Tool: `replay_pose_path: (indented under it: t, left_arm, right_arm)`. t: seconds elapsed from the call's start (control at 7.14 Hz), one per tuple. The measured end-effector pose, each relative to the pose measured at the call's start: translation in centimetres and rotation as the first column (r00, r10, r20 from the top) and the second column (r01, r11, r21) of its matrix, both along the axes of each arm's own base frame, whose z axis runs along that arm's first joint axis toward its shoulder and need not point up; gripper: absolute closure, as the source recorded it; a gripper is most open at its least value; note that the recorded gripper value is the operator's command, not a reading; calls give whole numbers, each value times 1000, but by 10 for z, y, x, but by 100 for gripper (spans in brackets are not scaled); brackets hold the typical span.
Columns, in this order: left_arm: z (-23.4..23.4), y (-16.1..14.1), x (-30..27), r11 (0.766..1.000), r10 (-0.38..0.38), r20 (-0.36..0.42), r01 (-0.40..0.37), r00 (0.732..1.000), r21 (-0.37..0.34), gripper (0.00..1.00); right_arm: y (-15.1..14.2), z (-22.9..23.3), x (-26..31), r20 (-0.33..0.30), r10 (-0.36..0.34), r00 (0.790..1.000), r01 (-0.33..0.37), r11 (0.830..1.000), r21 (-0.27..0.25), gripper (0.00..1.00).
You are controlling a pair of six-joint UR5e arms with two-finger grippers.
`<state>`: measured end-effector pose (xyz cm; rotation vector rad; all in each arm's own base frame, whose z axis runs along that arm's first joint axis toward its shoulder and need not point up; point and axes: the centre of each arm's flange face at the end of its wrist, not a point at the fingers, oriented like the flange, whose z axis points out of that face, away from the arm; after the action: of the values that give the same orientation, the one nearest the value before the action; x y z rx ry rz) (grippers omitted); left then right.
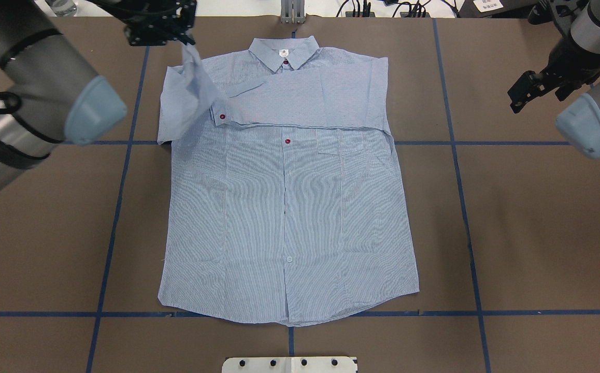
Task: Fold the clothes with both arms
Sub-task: 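Lift the sleeve and carry it over the shirt toward the collar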
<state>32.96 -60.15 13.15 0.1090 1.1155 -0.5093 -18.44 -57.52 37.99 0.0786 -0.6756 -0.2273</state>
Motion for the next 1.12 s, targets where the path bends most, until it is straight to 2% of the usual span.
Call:
replay_pose_path:
  t: [0.28, 0.7, 1.12]
  left_arm:
    - [-12, -31, 64, 998, -39, -83, 35, 996, -54, 100]
    - [-25, -36, 102, 990, -72, -172, 49, 982, -132, 100]
    - [-20, -50, 120, 969, -179, -304, 114, 936, -220, 100]
  right_arm:
    - [1, 6, 2, -2, 0, 1000, 0, 1000, -8, 0]
    - [1, 12, 2, 1, 0, 1000, 0, 1000, -6, 0]
    - [1, 14, 2, 1, 1, 1000, -1, 1000, -8, 0]
